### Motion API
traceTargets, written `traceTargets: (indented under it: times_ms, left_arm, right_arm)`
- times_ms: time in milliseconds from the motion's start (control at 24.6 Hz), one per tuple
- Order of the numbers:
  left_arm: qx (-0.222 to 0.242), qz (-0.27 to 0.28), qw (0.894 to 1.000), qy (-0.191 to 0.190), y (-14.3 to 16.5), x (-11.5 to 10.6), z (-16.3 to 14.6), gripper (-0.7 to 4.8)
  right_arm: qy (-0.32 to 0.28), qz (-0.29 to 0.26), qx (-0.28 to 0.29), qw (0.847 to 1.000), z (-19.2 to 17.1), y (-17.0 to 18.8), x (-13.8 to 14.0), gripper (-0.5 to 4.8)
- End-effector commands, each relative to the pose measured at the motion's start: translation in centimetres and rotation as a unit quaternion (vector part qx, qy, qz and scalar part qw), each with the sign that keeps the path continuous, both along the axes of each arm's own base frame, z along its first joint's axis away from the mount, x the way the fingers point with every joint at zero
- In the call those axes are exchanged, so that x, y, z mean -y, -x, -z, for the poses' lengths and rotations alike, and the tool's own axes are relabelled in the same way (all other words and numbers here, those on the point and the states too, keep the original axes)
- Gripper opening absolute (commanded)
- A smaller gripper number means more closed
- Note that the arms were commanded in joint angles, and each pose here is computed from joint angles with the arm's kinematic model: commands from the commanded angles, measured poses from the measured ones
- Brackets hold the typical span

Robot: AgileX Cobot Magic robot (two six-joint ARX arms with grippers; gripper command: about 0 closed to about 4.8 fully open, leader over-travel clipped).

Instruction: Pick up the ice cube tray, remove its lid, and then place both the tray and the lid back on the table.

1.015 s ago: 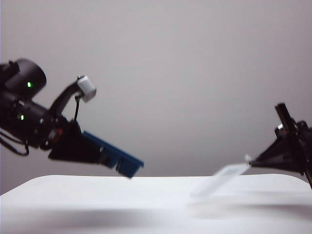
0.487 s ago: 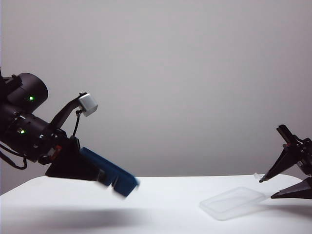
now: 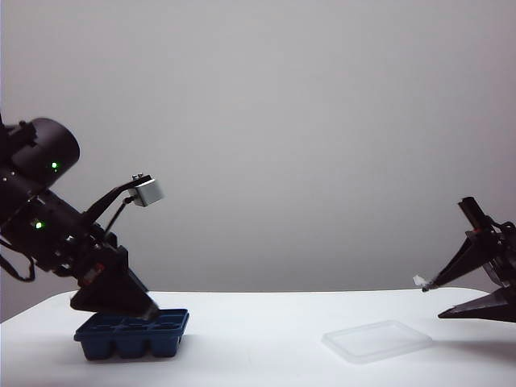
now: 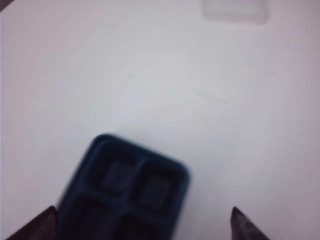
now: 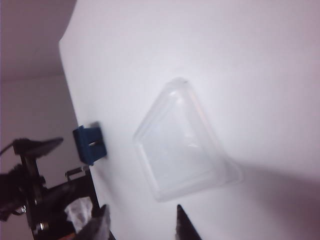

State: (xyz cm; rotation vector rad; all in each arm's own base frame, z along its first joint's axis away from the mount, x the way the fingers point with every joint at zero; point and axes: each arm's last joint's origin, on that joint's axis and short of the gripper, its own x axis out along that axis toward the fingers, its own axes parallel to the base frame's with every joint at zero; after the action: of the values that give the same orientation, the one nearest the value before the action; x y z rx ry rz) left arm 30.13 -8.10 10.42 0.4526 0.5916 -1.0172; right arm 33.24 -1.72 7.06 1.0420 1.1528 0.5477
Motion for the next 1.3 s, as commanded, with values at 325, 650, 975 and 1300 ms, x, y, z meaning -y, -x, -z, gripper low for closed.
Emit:
traceTargets:
  times_ms: [325,650,975,1300]
  left_arm:
    - [0.078,-0.186,0.975,-0.096,2.6,-1.7,-8.9,4.79]
    - [0.039,-0.295,0.951,-0.087,7.3,-3.1,-14.7,3.3]
    - [0.178,-0.405,0.897,-0.005,15.7,-5.4,-22.2,3.26]
    - [0.224,-0.435,0.869,0.076,20.2,-6.4,-21.7,3.27]
  right_arm:
    - [0.15,-0.045,0.123,0.98,-8.0,1.9,-1.1,-0.07]
    - [0.277,-0.046,0.216,0.935,-16.3,6.5,-2.9,-0.07]
    - [0.293,0.057,0.427,0.854,-26.0,13.2,-2.8,-0.07]
    - [0.325,0.115,0.477,0.809,-26.3,17.4,-2.6,-0.07]
